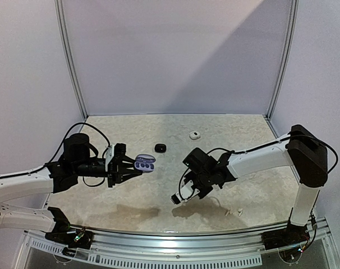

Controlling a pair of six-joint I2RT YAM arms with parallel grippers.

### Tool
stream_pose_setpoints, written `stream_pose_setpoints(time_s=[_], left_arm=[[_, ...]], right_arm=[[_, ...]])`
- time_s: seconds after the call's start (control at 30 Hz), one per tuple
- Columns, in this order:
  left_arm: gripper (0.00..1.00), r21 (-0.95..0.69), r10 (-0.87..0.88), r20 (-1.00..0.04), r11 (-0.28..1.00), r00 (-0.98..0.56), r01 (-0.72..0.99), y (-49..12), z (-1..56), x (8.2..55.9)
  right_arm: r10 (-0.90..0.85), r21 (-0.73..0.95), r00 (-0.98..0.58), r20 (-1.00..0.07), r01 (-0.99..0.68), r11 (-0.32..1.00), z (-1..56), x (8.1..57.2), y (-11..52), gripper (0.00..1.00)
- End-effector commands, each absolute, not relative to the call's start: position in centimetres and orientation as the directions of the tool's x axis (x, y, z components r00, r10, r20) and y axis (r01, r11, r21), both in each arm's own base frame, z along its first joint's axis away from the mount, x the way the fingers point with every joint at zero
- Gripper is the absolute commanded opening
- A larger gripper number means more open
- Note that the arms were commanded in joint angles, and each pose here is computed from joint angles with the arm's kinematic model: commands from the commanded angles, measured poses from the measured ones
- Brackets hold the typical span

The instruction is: Insert the wireless bluetooth earbuds into the charging case

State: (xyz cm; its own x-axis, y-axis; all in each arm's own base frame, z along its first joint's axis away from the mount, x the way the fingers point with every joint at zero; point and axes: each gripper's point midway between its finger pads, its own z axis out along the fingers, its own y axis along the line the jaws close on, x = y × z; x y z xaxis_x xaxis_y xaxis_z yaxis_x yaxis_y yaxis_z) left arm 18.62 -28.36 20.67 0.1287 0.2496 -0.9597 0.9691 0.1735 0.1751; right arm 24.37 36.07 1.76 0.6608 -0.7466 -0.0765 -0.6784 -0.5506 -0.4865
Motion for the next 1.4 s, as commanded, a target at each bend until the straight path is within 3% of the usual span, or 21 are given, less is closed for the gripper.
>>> stream_pose_setpoints(time_s=[0.0,0.37,0.53,0.67,0.83,1.0,1.17,1.37], left_arm=[[0.0,0.199,0.246,-0.958,0.188,0.15,0.962,-28.2,21.4,19.1],[0.0,0.195,0.25,-0.957,0.188,0.145,0.963,-28.1,21.3,19.2],[0.0,0.194,0.25,-0.957,0.187,0.144,0.963,-28.1,21.2,19.2],[0.0,0.194,0.25,-0.958,0.19,0.143,0.963,-28.1,21.3,19.2],[0.0,0.19,0.251,-0.958,0.187,0.14,0.964,-28.1,21.3,19.2],[0.0,0.187,0.249,-0.959,0.189,0.137,0.964,-28.1,21.3,19.2],[0.0,0.184,0.245,-0.96,0.177,0.137,0.967,-28.1,21.3,19.0],[0.0,0.19,0.244,-0.959,0.176,0.145,0.966,-28.1,21.5,18.8]], right_arm=[[-0.743,-0.464,0.668,-0.045,-0.673,-0.576,0.8,25.4,35.7,0.15],[-0.728,-0.447,0.683,-0.065,-0.672,-0.59,0.9,25.5,36.4,0.13],[-0.732,-0.382,0.656,-0.181,-0.733,-0.563,1.7,24.0,37.5,0.15],[-0.787,-0.326,0.545,-0.288,-0.829,-0.454,3.3,23.7,38.9,0.17],[-0.808,-0.303,0.417,-0.416,-0.901,-0.31,7.0,23.8,40.3,0.33],[-0.864,-0.161,0.151,-0.48,-0.983,-0.082,7.1,24.9,39.2,0.79],[-0.881,-0.121,0.125,-0.457,-0.99,-0.078,5.7,24.5,38.7,0.82],[-0.901,-0.044,0.098,-0.422,-0.995,-0.088,3.5,25.0,38.9,0.77]])
